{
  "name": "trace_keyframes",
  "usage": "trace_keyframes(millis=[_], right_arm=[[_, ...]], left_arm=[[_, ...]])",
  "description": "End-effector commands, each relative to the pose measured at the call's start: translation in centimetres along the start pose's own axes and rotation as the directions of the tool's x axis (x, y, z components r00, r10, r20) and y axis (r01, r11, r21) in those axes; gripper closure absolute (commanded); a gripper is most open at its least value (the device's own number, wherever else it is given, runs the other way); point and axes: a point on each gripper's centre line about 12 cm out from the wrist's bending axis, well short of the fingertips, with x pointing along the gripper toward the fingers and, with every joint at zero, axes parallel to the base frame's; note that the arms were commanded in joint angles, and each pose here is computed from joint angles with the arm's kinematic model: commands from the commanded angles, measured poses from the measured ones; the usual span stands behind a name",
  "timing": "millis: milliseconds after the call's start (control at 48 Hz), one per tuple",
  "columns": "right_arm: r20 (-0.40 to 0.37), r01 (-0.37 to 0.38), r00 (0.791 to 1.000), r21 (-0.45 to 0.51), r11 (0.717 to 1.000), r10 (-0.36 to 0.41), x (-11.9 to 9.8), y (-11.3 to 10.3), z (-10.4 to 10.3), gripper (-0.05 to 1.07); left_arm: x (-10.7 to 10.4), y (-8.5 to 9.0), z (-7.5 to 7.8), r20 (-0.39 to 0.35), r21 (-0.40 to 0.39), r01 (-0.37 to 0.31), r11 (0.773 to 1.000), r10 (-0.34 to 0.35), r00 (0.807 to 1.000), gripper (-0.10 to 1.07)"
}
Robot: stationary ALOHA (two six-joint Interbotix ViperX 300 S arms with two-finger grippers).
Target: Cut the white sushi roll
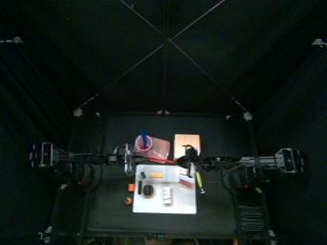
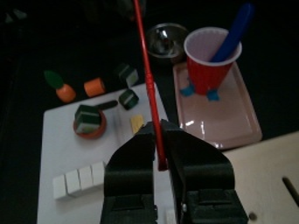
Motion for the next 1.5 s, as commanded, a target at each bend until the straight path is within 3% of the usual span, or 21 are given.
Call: trace_keyframes(millis=[0,229,542,729,854,1479], right_arm=[[-0.004,0.014,1.000,0.014,1.000,-0.014,-0.8,-0.1,-0.3,0.82],[-0.021,0.051,0.999,0.043,0.998,-0.050,-2.4,0.4,-0.2,0.82],[-0.050,0.002,0.999,0.076,0.997,0.002,-2.8,2.6,-0.4,0.82],[-0.064,-0.037,0.997,0.081,0.996,0.043,-2.8,3.9,-0.6,0.82],[-0.077,-0.059,0.995,0.068,0.996,0.064,-2.6,4.8,-0.9,0.82],[-0.091,-0.114,0.989,0.042,0.993,0.118,-3.0,6.5,-1.5,0.82]], left_arm=[[0.3,0.0,0.5,-0.015,0.013,0.000,1.000,0.000,1.000,0.33],[0.3,-0.9,0.7,-0.103,0.023,0.011,1.000,-0.009,0.995,0.12],[1.9,-2.4,0.9,-0.301,0.046,0.028,0.999,-0.013,0.954,0.11],[2.7,-4.7,1.3,-0.333,0.042,0.094,0.995,-0.075,0.940,0.11],[2.9,-5.6,0.8,-0.361,0.041,0.121,0.992,-0.098,0.928,0.11],[3.4,-6.0,-0.8,-0.400,0.040,0.135,0.990,-0.108,0.910,0.11]])
